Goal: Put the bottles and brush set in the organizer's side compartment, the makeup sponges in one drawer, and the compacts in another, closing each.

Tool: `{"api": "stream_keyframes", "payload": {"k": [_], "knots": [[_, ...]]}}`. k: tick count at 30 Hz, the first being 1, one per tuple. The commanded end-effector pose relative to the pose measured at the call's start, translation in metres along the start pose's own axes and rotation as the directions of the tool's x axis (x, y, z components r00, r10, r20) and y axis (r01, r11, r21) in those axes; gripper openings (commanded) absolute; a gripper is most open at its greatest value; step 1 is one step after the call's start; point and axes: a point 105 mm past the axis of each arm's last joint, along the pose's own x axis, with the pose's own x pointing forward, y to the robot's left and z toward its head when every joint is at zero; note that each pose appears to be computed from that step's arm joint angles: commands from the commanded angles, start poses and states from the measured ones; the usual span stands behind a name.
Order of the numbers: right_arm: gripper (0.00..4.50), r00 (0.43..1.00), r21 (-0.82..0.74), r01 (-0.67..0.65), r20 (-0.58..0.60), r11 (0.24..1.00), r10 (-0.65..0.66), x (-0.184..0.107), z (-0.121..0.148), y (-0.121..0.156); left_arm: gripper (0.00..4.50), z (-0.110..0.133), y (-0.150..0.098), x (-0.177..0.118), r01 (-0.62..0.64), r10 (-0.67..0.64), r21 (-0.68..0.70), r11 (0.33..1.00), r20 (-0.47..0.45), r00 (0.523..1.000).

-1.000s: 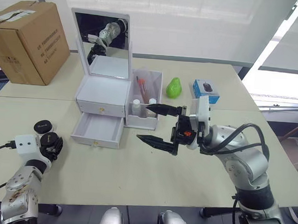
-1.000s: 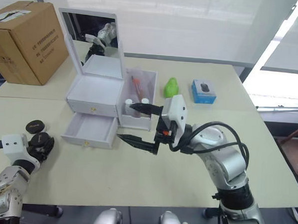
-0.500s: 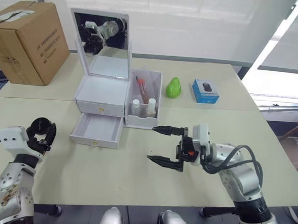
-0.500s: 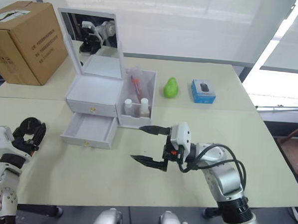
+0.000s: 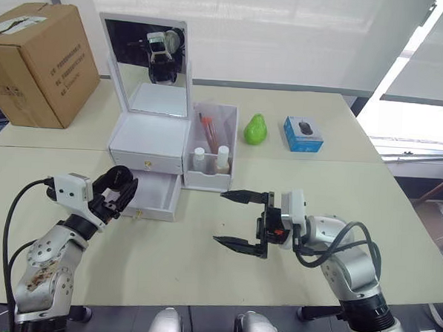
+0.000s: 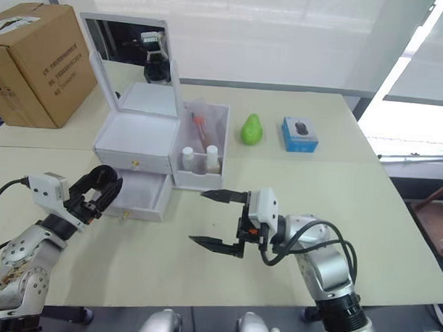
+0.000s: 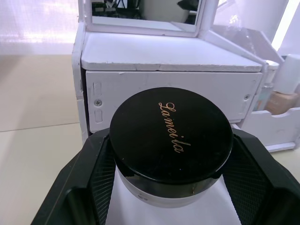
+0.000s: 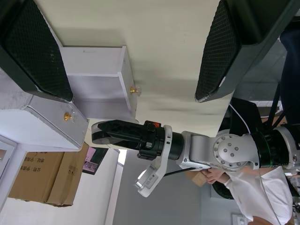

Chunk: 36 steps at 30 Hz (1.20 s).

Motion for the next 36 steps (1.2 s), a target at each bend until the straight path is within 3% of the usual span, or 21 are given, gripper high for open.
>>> {"api": "stream_keyframes", "payload": {"k": [1, 8, 25, 30, 36], "knots": [[4.50, 1.000, -0.033, -0.006, 0.017, 0.999, 0.006, 0.003, 0.008, 0.002, 2.91, 0.004, 0.000, 0.003, -0.002, 0.002, 0.037, 0.999, -0.015, 1.000], [4.50, 1.000, -0.030, 0.006, 0.002, 1.000, -0.006, 0.003, 0.007, 0.004, 2.91, -0.005, 0.001, 0.001, -0.019, 0.019, -0.006, 1.000, -0.066, 0.998], [4.50, 1.000, -0.022, 0.020, -0.015, 1.000, -0.021, 0.003, 0.003, 0.007, 2.91, 0.005, -0.012, 0.014, -0.023, 0.019, -0.038, 0.999, -0.102, 0.995], [4.50, 0.999, -0.023, 0.024, -0.022, 0.999, -0.025, 0.003, 0.001, 0.007, 4.44, 0.006, -0.010, 0.013, -0.043, 0.038, -0.045, 0.998, -0.100, 0.994], [4.50, 0.999, -0.022, 0.037, -0.027, 0.999, -0.038, 0.002, 0.001, 0.005, 4.48, 0.012, 0.000, 0.008, -0.071, 0.067, -0.057, 0.996, -0.063, 0.996]]}}
